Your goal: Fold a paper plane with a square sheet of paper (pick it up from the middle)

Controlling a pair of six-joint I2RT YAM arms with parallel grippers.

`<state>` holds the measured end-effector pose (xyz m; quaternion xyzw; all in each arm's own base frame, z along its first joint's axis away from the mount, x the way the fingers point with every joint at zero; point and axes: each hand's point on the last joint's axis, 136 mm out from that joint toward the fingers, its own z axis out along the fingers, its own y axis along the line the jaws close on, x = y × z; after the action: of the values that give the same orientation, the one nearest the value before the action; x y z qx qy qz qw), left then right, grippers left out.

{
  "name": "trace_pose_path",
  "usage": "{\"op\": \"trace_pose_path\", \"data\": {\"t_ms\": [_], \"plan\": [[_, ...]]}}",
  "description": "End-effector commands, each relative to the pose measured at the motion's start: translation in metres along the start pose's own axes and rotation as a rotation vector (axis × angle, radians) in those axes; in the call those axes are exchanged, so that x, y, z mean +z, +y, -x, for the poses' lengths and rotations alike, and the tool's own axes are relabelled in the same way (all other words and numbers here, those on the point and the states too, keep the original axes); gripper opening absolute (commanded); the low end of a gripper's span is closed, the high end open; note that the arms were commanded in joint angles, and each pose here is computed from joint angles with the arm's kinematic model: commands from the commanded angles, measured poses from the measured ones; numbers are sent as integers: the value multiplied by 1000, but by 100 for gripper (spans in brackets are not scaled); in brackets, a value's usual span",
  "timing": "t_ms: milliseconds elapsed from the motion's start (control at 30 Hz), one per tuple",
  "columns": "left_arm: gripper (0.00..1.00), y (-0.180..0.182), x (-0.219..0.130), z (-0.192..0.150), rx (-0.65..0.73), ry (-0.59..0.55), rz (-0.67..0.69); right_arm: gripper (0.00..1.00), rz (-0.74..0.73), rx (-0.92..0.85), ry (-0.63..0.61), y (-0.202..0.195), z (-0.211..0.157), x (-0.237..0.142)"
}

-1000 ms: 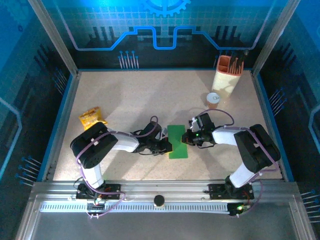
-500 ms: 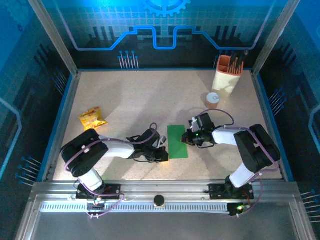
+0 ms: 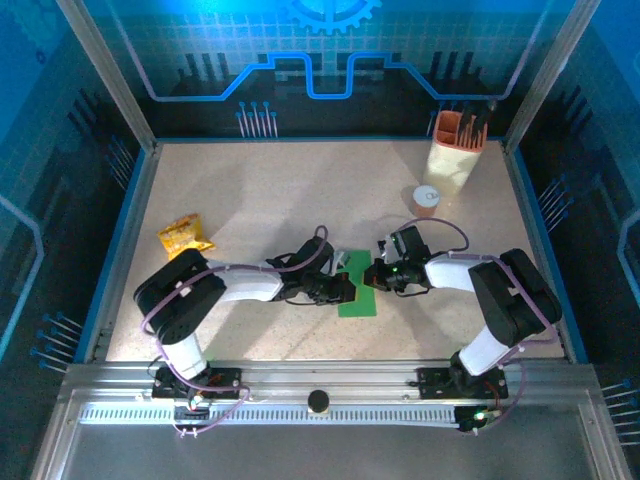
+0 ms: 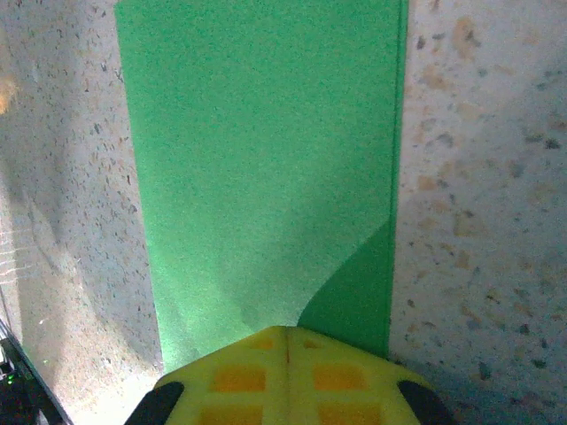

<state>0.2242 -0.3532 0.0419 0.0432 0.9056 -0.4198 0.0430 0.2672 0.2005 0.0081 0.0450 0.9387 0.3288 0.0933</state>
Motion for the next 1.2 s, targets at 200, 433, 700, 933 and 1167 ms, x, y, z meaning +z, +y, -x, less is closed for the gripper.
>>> {"op": "trace_pose_path", "data": {"t_ms": [200, 433, 700, 933, 1167], "plan": [[0, 50, 6, -62, -23, 198, 50, 0, -263, 110, 74, -72, -35, -2], [0, 76, -8, -87, -16, 215, 134, 0, -242, 94, 73, -68, -33, -1], [0, 44, -31, -52, 78, 71, 220, 0, -142, 1, 64, -35, -17, 0], [0, 8, -62, 10, 9, -152, 106, 12, -19, -225, 10, 40, 4, -22], [0, -6, -65, 86, -107, -193, -35, 28, -75, -214, -217, 43, 9, -81]]}}
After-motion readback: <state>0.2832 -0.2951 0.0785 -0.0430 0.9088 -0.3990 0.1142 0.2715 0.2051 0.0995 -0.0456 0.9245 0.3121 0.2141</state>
